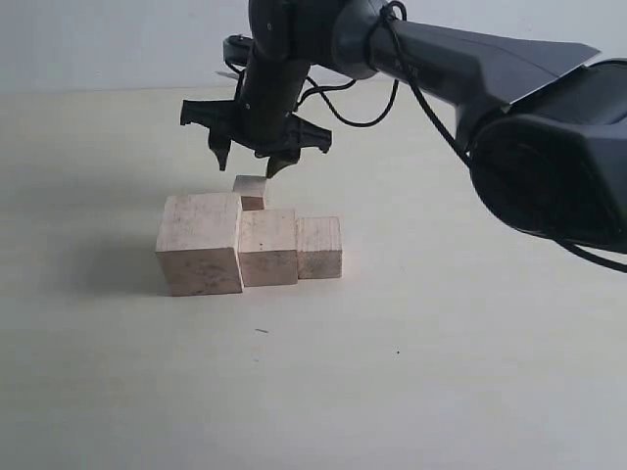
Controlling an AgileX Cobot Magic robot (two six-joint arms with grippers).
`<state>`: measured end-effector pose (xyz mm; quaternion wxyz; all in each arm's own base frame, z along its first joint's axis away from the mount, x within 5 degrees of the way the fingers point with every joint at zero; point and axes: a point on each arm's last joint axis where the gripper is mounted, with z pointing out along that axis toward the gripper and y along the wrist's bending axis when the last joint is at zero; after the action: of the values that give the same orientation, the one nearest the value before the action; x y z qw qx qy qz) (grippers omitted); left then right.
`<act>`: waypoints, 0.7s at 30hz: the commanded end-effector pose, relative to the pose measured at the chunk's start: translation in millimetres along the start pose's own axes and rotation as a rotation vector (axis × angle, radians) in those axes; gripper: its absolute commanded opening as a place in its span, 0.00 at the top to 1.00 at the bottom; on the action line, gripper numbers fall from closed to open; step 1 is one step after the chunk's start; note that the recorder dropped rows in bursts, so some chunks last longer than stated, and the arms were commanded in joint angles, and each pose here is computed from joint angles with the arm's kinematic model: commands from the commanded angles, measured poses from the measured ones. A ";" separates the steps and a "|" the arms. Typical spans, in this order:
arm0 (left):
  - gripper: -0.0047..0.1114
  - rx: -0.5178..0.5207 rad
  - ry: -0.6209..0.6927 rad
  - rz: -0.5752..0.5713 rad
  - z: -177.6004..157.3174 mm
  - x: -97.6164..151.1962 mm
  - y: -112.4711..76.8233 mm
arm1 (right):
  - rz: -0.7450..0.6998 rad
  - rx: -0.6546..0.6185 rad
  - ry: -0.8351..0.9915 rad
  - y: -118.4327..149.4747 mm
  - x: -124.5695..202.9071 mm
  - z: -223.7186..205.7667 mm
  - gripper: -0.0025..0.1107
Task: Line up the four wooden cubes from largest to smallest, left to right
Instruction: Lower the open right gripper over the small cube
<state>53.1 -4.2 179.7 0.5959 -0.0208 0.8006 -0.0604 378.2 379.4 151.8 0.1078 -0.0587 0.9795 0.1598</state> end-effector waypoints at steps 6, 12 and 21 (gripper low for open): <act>0.96 0.014 -0.012 0.006 -0.5 -0.9 -0.8 | 0.013 0.028 0.019 -3.7 2.7 13.4 0.46; 0.96 0.014 -0.012 0.006 -0.5 -0.9 -0.8 | 0.003 0.034 -0.005 -4.4 0.5 13.8 0.46; 0.96 0.014 -0.012 0.006 -0.5 -0.9 -0.8 | 0.002 0.035 -0.007 -4.4 0.3 13.8 0.67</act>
<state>53.1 -4.5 179.7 0.5957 -0.0182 0.8006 -0.0623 380.2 378.3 133.7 0.1025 -0.0539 0.9834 0.1399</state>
